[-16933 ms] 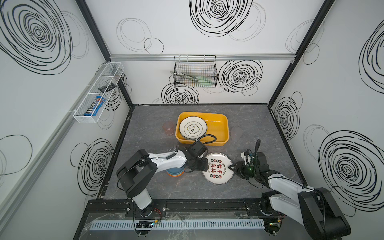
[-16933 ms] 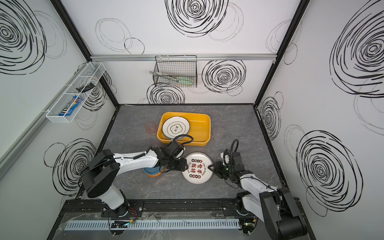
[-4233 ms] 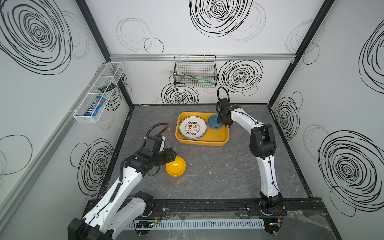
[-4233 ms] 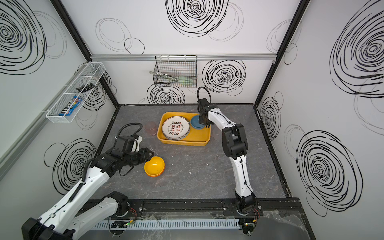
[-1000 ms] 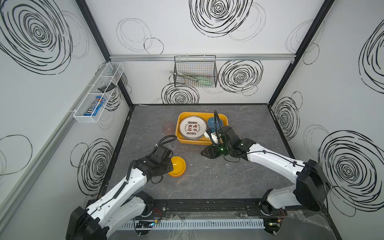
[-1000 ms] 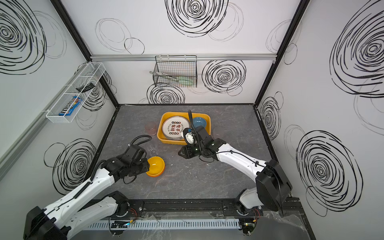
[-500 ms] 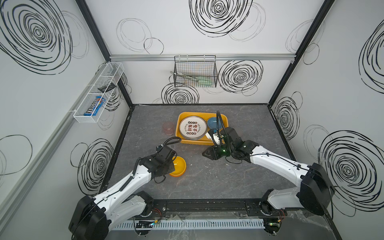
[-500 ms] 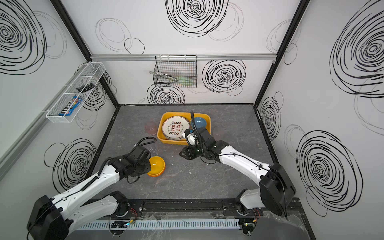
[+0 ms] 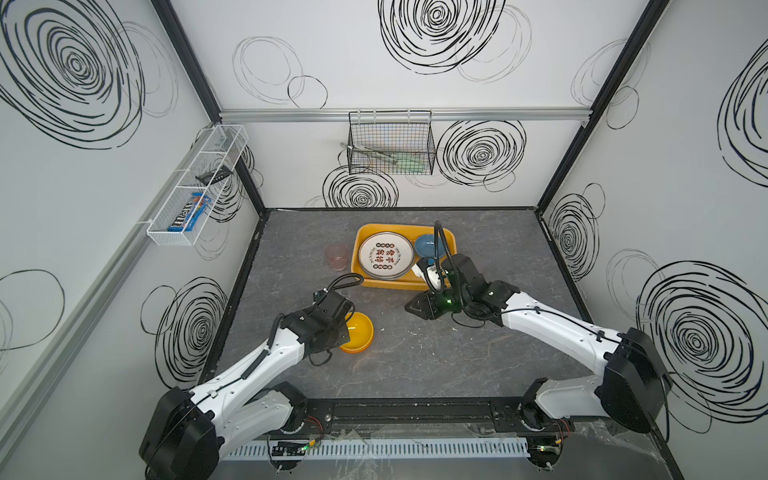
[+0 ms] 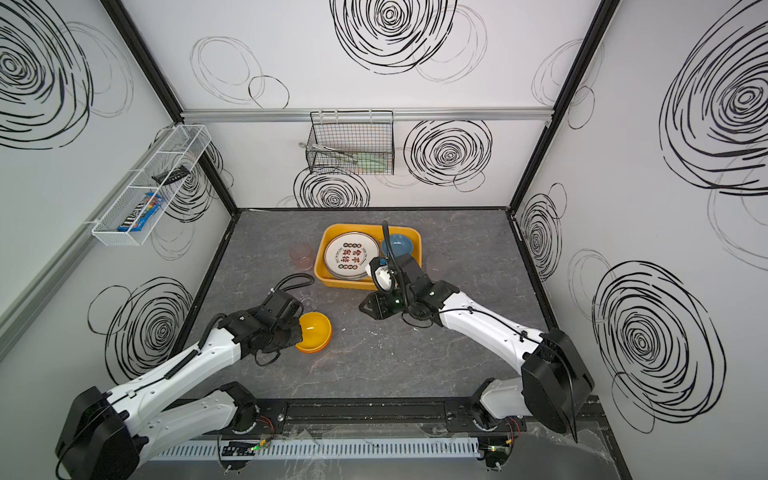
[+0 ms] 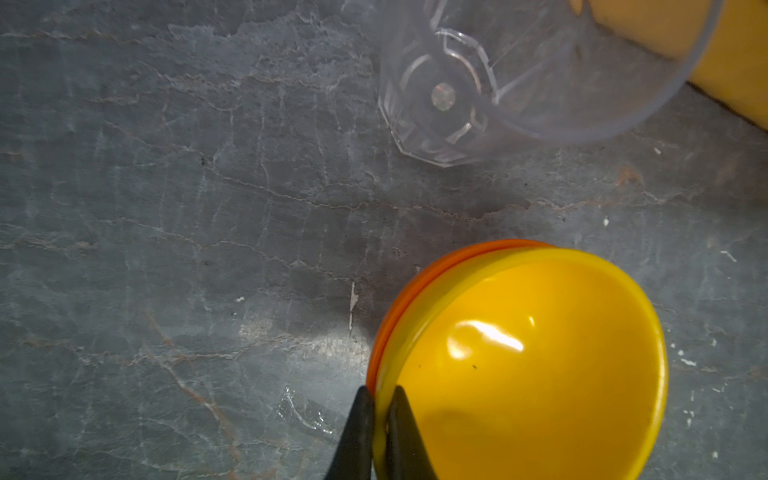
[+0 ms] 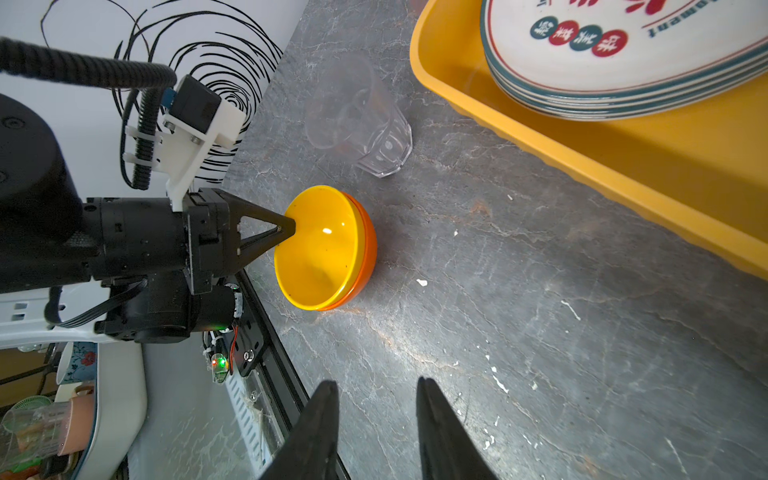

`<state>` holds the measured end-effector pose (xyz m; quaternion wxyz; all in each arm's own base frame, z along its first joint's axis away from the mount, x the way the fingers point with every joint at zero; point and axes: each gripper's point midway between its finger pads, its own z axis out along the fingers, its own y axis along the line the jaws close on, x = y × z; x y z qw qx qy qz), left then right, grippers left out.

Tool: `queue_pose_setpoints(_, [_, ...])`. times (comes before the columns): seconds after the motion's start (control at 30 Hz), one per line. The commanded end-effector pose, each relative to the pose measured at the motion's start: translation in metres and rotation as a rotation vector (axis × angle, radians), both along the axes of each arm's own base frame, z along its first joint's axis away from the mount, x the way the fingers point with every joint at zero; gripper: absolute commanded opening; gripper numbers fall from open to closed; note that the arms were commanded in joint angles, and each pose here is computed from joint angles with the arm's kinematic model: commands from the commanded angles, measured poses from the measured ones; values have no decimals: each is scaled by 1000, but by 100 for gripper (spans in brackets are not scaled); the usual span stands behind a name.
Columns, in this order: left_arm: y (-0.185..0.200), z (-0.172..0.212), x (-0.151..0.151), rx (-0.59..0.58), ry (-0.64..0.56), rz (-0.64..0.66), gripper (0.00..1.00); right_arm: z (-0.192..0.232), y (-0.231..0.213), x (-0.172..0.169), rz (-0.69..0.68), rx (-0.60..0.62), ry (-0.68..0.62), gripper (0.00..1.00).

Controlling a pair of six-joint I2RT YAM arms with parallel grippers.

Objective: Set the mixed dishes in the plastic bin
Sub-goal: 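Lift the yellow bowl off the orange bowl with the left gripper toward the right gripper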

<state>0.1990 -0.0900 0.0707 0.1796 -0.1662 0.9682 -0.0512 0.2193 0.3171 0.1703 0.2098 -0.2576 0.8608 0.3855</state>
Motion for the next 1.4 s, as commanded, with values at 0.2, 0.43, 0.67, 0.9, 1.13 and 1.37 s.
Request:
queue_pose_setpoints(0.2, [-11, 35, 14, -37, -82, -41, 0, -2, -2, 1, -14, -9, -18, 36])
queue_pose_setpoints(0.43, [-18, 52, 18, -71, -114, -67, 0, 1, 1, 3, -34, 3, 5, 40])
queue_pose_setpoints(0.67, [-27, 70, 25, -108, -151, -97, 0, 9, 16, 1, -17, 75, 79, 47])
queue_pose_setpoints(0.9, [-38, 80, 30, -153, -175, -126, 0, 10, 33, 8, -32, 96, 131, 48])
queue_pose_setpoints(1.13, [-47, 88, 35, -184, -193, -148, 0, 8, 52, 13, -34, 91, 149, 48])
queue_pose_setpoints(1.37, [-54, 94, 37, -207, -208, -162, 0, 4, 65, 15, -37, 85, 178, 47])
